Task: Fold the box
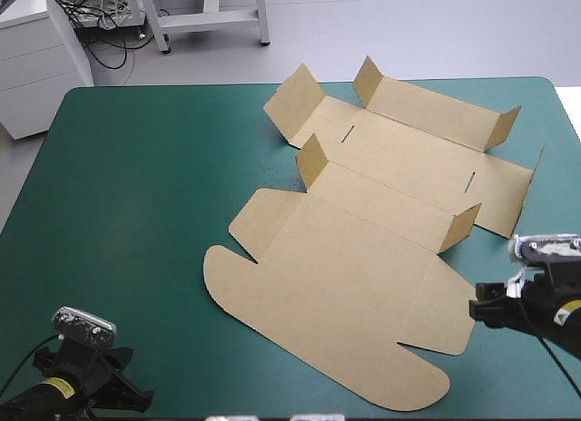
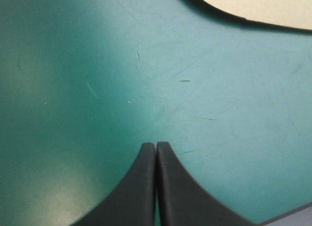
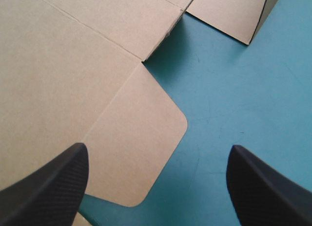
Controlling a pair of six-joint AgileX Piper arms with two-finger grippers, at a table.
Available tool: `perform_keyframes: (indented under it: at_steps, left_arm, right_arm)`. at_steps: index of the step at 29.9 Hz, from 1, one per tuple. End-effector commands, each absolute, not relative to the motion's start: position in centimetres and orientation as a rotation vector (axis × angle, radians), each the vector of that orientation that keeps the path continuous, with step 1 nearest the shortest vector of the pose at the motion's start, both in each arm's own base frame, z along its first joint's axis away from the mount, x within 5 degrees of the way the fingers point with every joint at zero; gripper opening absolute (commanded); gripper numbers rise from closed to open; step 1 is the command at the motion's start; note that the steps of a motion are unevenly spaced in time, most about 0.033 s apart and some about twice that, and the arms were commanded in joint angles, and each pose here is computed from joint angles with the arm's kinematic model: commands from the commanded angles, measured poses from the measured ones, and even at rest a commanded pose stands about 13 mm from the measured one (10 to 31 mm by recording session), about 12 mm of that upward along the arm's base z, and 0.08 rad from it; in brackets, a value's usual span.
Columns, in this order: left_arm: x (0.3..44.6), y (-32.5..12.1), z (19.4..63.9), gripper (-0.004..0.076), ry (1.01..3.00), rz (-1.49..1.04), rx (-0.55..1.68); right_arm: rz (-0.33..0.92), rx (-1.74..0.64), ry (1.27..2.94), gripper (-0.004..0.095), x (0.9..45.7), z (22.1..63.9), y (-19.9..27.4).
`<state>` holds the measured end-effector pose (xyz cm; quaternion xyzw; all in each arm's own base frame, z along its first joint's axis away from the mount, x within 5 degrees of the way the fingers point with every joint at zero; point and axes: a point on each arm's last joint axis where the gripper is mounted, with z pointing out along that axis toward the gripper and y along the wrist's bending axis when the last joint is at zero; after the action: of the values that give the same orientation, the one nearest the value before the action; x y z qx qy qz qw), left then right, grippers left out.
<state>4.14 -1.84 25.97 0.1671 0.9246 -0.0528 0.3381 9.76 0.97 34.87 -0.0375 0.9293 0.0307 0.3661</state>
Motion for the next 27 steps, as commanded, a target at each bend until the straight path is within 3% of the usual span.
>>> perform_keyframes:
  at_steps: [1, 12, 21, 27]
  left_arm:
    - [4.6, -2.0, 26.9, -0.0032, 2.346, -0.153, 0.411]
    - [4.6, -2.0, 26.9, -0.0032, 2.346, -0.153, 0.411]
    - [4.6, -2.0, 26.9, -0.0032, 2.346, -0.153, 0.411]
    - [4.6, -2.0, 26.9, -0.0032, 2.346, -0.153, 0.411]
  right_arm:
    - [0.103, -0.025, 2.328, 0.0725, 12.5, 37.0, 1.0]
    - [0.317, 0.184, 2.39, 0.0725, 19.7, 37.2, 2.3]
    - [0.357, 0.367, 2.508, 0.0725, 24.5, 33.9, 2.5]
    - [0.299, 0.402, 2.542, 0.0725, 26.8, 33.3, 2.2]
